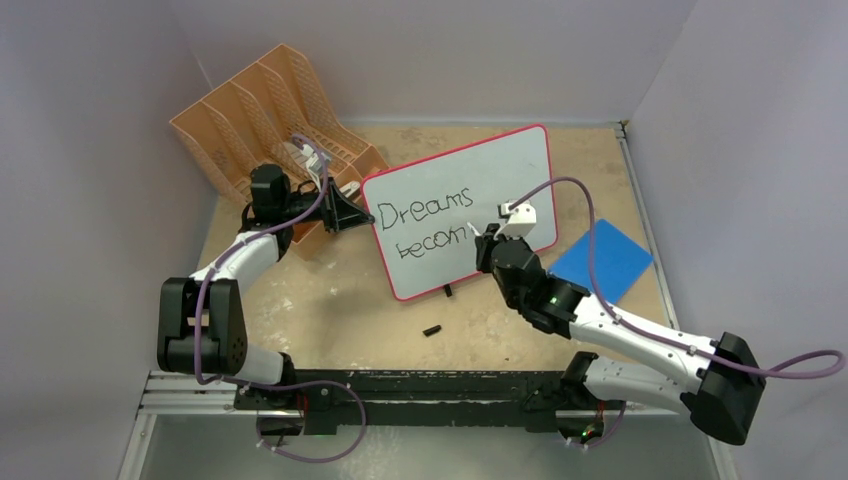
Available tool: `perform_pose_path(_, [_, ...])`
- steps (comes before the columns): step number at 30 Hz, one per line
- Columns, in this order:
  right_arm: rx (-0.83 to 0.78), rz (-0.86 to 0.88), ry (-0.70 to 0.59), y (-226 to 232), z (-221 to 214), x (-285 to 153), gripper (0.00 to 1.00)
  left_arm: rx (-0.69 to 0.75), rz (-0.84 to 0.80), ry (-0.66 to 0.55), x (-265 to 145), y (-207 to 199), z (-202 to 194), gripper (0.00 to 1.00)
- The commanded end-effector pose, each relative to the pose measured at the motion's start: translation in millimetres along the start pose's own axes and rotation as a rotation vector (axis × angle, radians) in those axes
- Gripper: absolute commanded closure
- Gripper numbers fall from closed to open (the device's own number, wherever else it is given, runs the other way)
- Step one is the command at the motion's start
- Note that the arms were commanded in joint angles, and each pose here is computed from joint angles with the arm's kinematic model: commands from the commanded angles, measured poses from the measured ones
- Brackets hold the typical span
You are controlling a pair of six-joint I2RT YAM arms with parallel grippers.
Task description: Write a sentence on the whiteboard
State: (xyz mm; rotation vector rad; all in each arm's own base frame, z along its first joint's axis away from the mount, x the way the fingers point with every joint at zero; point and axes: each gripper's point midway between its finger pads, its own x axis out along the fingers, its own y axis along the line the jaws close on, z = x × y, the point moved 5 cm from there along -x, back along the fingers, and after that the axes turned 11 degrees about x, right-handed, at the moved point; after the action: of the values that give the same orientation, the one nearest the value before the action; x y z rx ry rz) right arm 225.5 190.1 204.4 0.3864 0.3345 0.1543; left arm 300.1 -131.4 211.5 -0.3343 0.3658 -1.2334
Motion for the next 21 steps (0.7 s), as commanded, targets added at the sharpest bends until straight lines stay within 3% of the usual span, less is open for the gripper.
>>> perform_pose_path(1, [0.006, 0.022, -0.022, 5, 5, 4, 1.0, 0.099, 0.019, -0.034, -3, 0, 20, 1.0])
perform_pose_path(21, [0.031, 0.011, 0.017, -4, 7, -10, 1.0, 0.094, 0.02, -0.035, -3, 1, 20, 1.0])
